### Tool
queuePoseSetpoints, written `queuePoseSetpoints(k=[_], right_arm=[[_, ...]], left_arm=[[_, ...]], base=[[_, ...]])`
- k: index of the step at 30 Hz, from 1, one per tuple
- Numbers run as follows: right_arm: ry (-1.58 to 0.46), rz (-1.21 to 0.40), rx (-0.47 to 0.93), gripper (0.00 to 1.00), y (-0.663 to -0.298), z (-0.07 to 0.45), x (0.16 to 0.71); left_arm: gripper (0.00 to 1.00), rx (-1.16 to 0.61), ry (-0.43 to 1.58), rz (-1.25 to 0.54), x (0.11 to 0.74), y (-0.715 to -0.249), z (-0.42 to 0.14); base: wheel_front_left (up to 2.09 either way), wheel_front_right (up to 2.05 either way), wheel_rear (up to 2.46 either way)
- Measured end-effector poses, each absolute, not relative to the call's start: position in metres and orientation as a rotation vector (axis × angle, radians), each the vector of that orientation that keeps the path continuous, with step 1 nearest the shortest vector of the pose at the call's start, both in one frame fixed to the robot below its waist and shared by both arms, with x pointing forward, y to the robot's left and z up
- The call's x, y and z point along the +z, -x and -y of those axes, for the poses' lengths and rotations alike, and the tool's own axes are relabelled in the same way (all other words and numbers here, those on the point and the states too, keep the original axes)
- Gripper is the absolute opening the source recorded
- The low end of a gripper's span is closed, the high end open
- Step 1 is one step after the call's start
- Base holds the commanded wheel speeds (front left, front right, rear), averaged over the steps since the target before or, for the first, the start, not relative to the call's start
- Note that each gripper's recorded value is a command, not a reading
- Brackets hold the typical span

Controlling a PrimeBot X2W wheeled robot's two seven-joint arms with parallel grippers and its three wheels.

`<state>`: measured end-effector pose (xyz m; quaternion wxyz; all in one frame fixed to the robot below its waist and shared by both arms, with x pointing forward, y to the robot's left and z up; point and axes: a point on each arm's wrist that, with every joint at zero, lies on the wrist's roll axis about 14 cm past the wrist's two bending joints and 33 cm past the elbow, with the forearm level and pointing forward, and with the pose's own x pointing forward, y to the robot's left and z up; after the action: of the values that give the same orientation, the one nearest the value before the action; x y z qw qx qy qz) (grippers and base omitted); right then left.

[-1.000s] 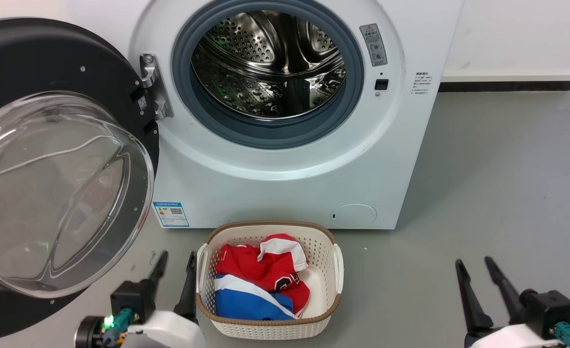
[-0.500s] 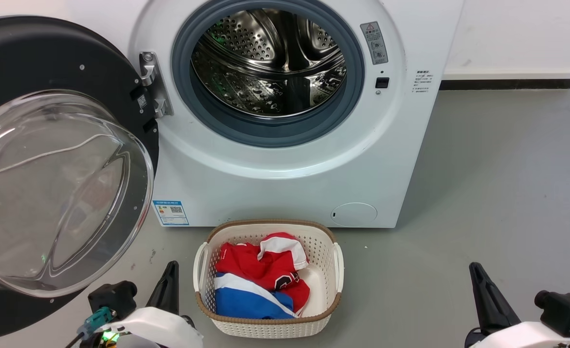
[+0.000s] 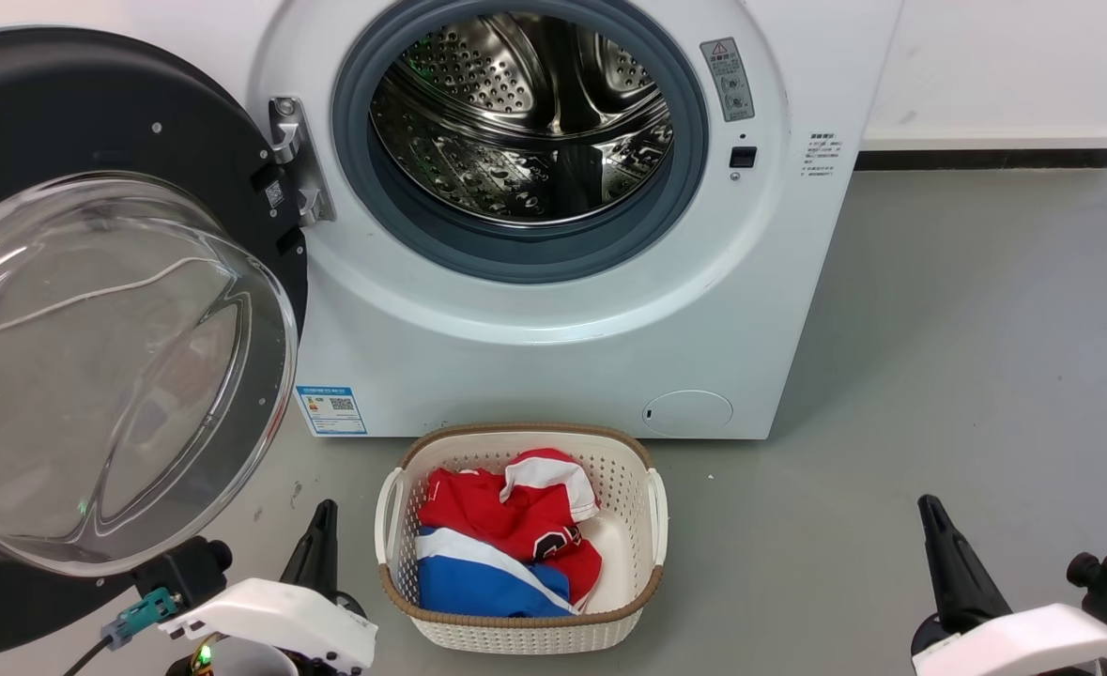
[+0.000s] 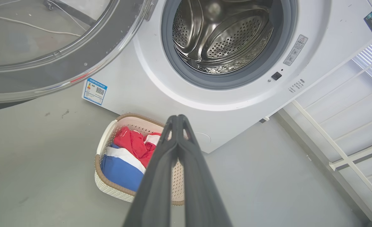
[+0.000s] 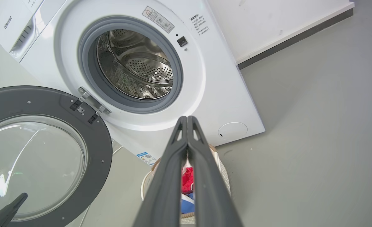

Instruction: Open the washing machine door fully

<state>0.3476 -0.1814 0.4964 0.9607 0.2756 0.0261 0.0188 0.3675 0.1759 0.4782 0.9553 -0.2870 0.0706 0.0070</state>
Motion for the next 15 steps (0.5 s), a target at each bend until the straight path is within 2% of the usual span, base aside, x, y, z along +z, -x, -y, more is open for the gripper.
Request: queuePoseSetpoints(k=[15], right_arm=[[-0.779,-0.046,0.022,0.00,-0.3571,0.1855,0.4989]], left_arm=[[0.00,0.038,0.800,-0.153,0.4794,-0.3720,-0.1808]], base=[[0.00,0.00,0.00]])
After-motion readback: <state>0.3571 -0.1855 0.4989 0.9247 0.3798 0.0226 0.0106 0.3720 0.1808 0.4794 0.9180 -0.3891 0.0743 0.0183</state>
